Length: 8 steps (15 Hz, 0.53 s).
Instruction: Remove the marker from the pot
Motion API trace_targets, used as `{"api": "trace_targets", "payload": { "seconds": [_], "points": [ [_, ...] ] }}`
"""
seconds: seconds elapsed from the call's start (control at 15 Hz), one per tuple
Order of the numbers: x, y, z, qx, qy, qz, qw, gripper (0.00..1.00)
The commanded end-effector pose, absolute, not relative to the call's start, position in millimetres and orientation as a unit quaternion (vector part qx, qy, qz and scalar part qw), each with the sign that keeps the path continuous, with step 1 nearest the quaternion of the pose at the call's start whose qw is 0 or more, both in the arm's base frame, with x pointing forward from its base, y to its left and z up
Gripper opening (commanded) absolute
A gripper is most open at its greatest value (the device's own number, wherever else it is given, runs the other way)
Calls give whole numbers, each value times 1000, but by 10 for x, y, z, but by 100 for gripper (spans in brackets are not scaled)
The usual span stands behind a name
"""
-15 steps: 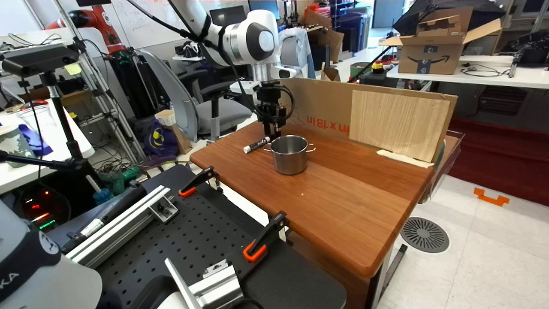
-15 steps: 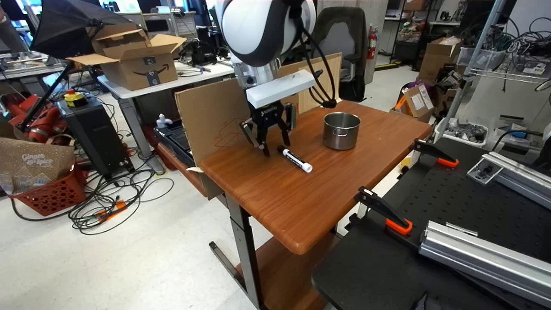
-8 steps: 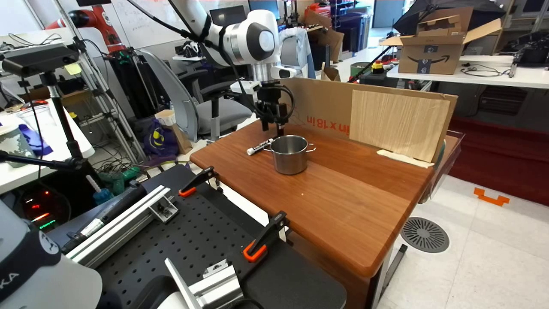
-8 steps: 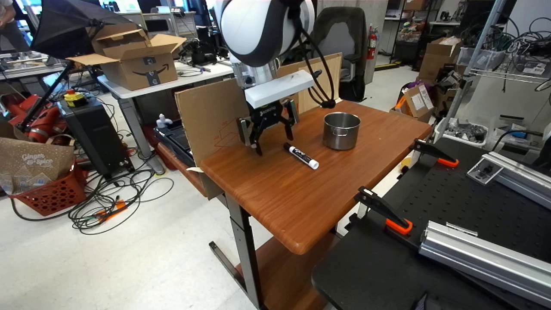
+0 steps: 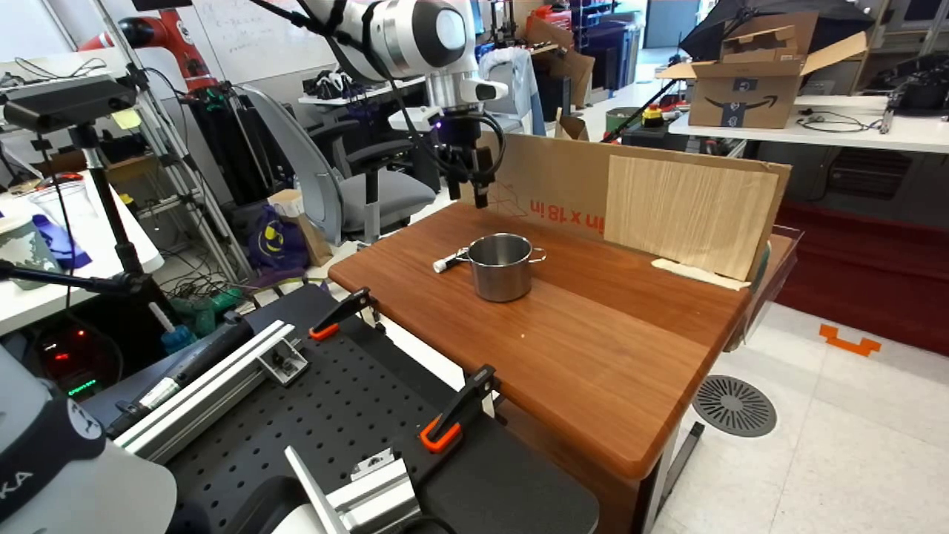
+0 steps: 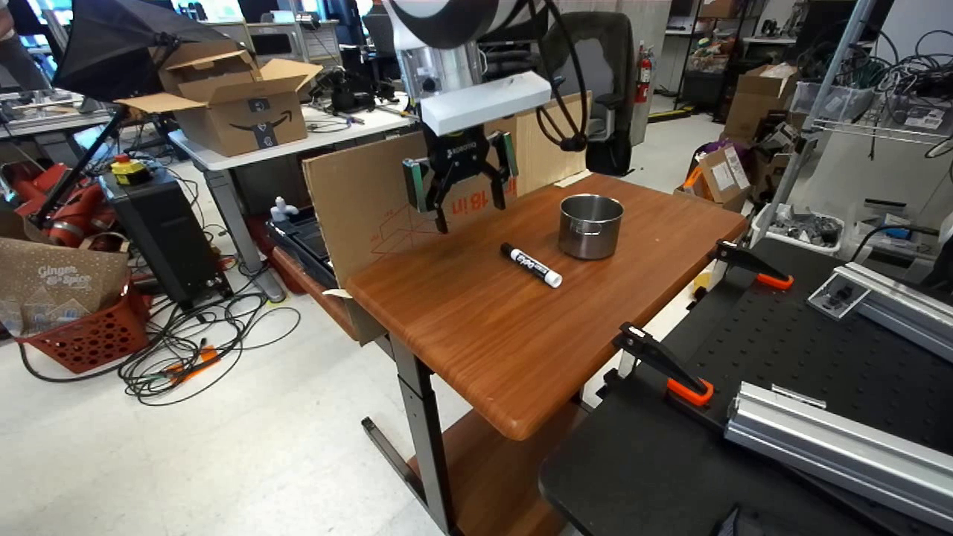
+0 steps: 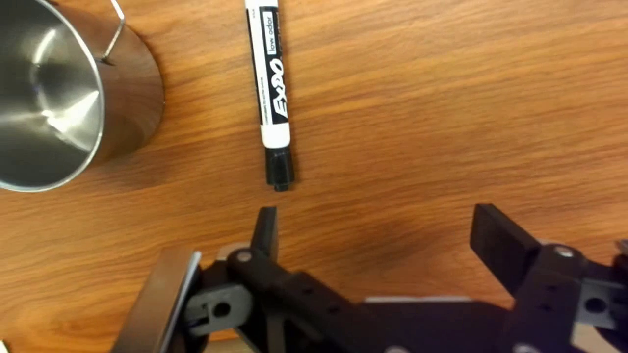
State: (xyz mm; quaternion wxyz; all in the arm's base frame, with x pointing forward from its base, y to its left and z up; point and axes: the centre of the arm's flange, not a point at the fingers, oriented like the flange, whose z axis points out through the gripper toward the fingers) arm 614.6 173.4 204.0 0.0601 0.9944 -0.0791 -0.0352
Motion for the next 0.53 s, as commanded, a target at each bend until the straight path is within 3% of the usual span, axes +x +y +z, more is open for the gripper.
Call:
{"api": "trace_targets", "payload": {
  "seconds": [0.0, 0.47],
  "points": [
    [6102, 1724, 2133, 995, -79, -34, 59, 100],
    [6075, 1714, 2123, 994, -79, -35, 60, 100]
  ]
}}
